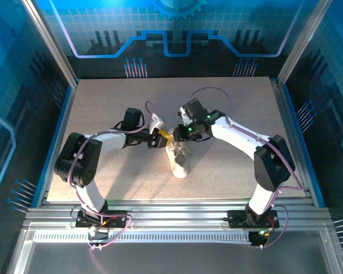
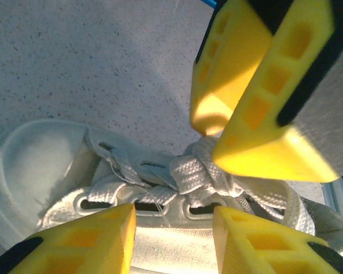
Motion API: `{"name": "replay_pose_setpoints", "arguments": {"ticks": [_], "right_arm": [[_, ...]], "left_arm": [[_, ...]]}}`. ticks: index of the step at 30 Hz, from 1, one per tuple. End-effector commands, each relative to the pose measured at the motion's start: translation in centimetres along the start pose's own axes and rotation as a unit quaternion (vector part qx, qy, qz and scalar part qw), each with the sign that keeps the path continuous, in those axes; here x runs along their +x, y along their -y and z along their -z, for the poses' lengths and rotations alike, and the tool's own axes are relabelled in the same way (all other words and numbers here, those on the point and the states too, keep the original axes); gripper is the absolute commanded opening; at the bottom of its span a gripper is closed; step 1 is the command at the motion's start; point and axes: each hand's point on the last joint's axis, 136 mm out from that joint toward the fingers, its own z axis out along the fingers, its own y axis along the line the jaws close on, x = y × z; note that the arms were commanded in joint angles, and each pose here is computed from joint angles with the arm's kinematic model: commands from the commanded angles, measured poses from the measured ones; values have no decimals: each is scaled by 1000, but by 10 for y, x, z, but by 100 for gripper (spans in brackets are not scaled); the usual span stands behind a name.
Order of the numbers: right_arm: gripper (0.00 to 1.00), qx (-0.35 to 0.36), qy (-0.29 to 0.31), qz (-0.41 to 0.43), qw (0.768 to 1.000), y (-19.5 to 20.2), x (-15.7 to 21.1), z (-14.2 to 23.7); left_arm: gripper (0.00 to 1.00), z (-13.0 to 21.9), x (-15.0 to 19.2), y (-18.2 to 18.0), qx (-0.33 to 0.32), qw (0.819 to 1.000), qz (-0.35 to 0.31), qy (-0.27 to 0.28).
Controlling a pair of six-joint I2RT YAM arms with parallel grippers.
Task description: Tie the shoes
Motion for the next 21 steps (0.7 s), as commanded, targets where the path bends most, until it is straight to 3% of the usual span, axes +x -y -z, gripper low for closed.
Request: {"name": "replay_pose_setpoints", "arguments": {"ticks": [1,5,12,15,21], "right_arm": [[34,-3,-13,-1,1000,-3,5,-8],[29,6,-8,4,1000,0,4,-8],[17,-7,0,20,1000,-4,3,-8],[13,-10,1,27,1000,-5,4,-9],[6,-23,15,59,998,-10,6,-7]], "left_arm": [[42,8,-30,5,-4,993,-107,40],[44,11,-44,7,-3,986,-162,39],[48,24,-23,-10,-55,962,-254,-81],[50,22,-4,-14,-50,948,-294,-108],[52,7,0,-18,-57,930,-348,-102]]}}
